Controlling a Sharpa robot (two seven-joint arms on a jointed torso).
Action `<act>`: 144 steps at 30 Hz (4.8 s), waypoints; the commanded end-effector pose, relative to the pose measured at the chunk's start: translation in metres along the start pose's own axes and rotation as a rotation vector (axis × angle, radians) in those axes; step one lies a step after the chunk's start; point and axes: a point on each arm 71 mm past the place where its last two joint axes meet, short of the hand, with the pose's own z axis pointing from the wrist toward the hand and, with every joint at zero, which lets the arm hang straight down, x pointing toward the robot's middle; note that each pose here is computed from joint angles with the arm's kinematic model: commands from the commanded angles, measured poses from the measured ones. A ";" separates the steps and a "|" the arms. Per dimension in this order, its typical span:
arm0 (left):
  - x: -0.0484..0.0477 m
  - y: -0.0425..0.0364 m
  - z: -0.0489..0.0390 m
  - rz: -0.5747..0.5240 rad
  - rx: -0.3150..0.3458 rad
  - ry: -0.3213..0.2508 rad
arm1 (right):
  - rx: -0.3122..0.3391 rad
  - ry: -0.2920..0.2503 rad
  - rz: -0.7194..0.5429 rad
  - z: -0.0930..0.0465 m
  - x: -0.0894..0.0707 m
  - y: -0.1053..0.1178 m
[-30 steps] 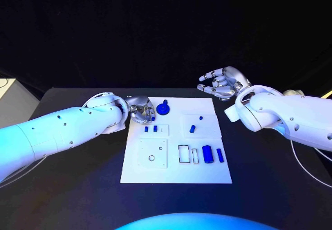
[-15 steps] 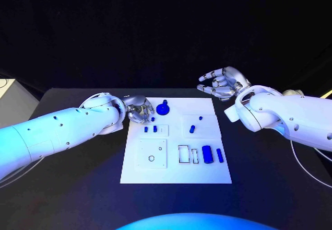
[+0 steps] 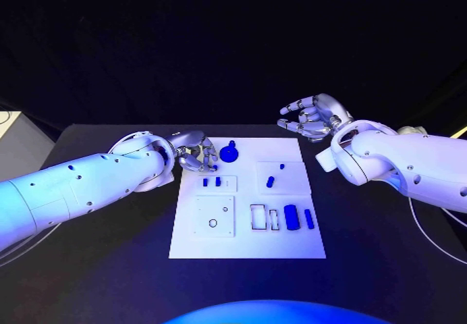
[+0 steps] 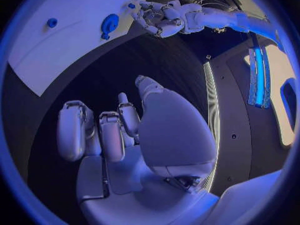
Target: Assemble the parts on the task board
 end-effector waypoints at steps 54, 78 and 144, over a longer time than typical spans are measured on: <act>0.0072 -0.0055 0.0072 -0.005 0.013 0.068 | -0.015 0.001 -0.003 0.000 0.000 0.001; 0.0067 -0.0029 0.0067 -0.009 -0.002 0.068 | -0.015 -0.002 -0.004 0.000 0.000 0.001; -0.0452 0.0354 -0.0464 -0.976 0.105 -0.272 | -0.103 0.221 -0.398 -0.001 0.014 -0.013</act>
